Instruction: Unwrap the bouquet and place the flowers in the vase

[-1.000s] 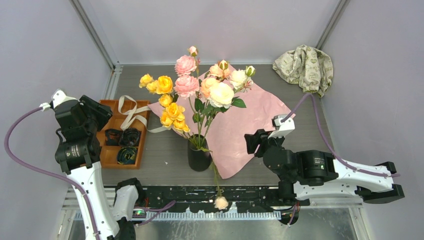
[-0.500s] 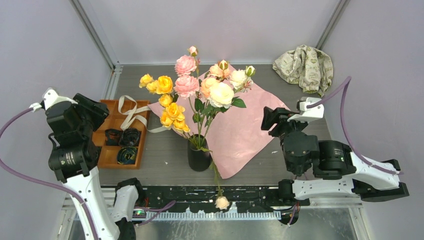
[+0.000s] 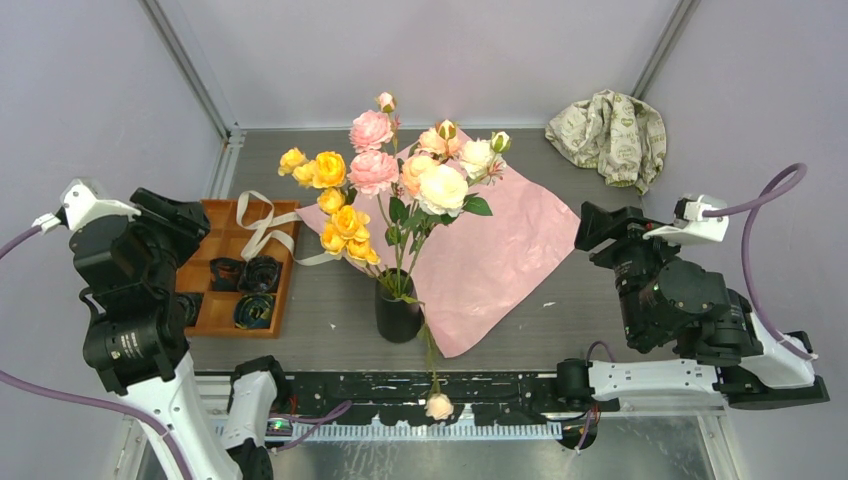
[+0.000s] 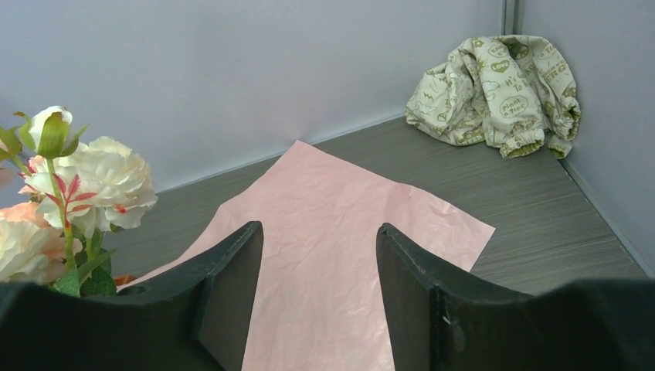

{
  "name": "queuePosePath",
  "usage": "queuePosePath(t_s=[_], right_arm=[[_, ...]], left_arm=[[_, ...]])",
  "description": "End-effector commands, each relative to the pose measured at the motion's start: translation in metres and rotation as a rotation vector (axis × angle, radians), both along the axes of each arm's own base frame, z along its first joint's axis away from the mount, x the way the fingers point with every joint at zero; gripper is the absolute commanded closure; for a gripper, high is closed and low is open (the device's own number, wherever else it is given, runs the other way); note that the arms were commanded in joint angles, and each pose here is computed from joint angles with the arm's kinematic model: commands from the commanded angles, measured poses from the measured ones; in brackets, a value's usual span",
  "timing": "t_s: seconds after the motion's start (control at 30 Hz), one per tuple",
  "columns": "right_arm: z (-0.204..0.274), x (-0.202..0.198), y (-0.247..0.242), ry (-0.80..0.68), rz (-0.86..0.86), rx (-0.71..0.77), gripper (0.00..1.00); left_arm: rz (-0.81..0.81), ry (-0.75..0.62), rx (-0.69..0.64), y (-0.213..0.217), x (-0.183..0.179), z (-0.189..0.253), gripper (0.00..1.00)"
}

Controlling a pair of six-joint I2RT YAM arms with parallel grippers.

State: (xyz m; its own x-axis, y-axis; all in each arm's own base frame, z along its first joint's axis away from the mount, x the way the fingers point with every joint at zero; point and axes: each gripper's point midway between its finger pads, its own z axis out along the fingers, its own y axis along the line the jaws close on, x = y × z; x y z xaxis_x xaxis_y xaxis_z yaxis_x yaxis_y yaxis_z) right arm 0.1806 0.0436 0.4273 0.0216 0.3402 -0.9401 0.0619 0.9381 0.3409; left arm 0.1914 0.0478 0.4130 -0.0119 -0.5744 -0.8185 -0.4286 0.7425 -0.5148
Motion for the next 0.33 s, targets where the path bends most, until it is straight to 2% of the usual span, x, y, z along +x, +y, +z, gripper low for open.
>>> queuePosePath(t_s=[0.0,0.17,0.3], right_arm=[[0.0006,0.0,-0.0037,-0.001,-0.032,0.003,0.39],[-0.004,0.0004,-0.0037,0.003,-0.059,-0.053,0.44],[-0.0073,-0.0002,-0.0094,-0.004,-0.054,0.005,0.4]], left_arm=[[-0.011,-0.002,0.014,-0.0003,0.0009,0.0024,0.47],[-0.008,-0.005,0.018,0.0,-0.0003,0.0034,0.47],[-0.004,-0.005,0.02,0.001,-0.0001,0.0042,0.46]])
